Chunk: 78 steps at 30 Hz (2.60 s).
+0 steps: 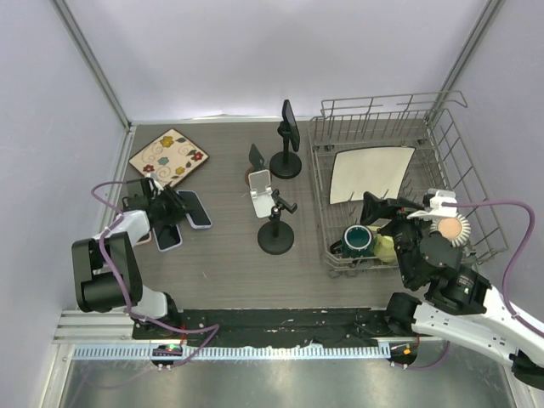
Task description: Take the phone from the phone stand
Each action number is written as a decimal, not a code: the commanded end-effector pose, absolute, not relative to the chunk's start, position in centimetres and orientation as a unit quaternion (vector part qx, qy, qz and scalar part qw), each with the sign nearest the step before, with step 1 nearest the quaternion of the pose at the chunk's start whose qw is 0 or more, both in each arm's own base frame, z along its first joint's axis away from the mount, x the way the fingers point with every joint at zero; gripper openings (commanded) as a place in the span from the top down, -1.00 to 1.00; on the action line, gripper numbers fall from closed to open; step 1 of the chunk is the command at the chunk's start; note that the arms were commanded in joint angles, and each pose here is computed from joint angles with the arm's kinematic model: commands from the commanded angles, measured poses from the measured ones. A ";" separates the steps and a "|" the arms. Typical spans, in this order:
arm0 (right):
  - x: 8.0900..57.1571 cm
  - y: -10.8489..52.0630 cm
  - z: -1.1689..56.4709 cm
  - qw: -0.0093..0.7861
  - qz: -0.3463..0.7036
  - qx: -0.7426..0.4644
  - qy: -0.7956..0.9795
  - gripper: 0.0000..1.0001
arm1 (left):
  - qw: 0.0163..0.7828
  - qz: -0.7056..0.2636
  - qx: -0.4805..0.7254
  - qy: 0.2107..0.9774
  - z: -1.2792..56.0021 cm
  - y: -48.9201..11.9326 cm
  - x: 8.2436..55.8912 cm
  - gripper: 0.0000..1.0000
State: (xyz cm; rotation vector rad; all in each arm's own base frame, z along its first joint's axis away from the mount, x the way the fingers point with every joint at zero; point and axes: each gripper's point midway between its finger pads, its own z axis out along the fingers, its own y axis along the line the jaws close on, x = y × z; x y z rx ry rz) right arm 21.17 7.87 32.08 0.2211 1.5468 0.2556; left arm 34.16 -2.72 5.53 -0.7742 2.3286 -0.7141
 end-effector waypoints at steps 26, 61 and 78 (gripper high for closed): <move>20.8 21.0 30.0 0.594 0.203 -0.154 0.763 -0.79 | 0.481 -0.158 -0.121 0.854 17.7 -2.7 30.1 -1.00; 51.0 26.0 32.9 0.697 -0.081 -0.005 0.712 -0.61 | 0.633 -0.090 -0.001 0.769 24.2 -4.1 21.7 -1.00; 55.3 24.8 30.7 0.705 -0.165 0.005 0.690 0.42 | 0.629 -0.095 0.011 0.771 24.0 -4.6 21.6 -0.99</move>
